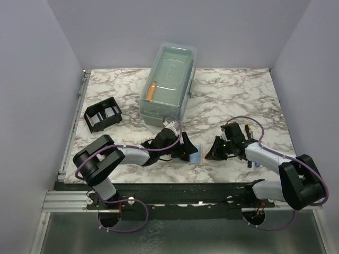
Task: Put the credit cards into the card holder
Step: Insert the credit card into the card holder.
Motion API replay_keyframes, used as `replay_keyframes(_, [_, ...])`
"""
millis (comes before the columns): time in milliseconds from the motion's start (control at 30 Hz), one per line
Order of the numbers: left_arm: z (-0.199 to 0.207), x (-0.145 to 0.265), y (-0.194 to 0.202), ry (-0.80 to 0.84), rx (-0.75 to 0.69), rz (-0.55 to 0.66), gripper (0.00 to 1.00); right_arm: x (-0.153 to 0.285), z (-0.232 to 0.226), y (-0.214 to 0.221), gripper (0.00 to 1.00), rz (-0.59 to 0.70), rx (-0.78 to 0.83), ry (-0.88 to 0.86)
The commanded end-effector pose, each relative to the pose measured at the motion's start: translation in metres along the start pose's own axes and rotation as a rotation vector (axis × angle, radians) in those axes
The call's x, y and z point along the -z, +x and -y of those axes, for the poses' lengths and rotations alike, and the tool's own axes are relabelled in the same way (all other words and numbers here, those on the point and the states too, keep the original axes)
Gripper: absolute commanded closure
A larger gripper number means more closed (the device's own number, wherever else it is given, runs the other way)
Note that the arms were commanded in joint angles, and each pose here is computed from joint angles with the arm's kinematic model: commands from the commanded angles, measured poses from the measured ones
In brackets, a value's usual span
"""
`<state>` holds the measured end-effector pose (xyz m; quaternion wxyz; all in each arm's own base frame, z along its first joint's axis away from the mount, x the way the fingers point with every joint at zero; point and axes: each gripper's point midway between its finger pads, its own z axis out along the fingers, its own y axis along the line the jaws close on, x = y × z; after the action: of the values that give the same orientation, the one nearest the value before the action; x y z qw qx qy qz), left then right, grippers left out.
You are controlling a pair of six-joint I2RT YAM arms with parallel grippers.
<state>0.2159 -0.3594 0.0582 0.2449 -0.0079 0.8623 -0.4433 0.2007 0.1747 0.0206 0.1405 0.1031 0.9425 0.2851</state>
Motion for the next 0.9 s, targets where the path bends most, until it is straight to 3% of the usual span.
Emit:
replay_keyframes(0, [-0.01, 0.008, 0.008, -0.034, 0.008, -0.045, 0.21, 0.0, -0.005, -0.001, 0.97, -0.001, 0.029, -0.028])
replay_keyframes(267, [-0.007, 0.015, 0.003, -0.031, 0.047, -0.044, 0.27, -0.001, -0.005, 0.0, 0.97, -0.007, 0.034, -0.031])
replay_keyframes(500, [-0.018, 0.018, 0.002, -0.052, 0.069, -0.046, 0.44, 0.0, -0.006, -0.001, 0.97, -0.007, 0.038, -0.034])
replay_keyframes(733, [-0.025, 0.026, 0.0, -0.061, 0.077, -0.028, 0.48, -0.001, -0.006, -0.001, 0.98, -0.009, 0.04, -0.034])
replay_keyframes(867, [-0.027, 0.027, -0.001, -0.061, 0.083, -0.03, 0.57, -0.002, -0.006, -0.001, 0.98, -0.013, 0.04, -0.034])
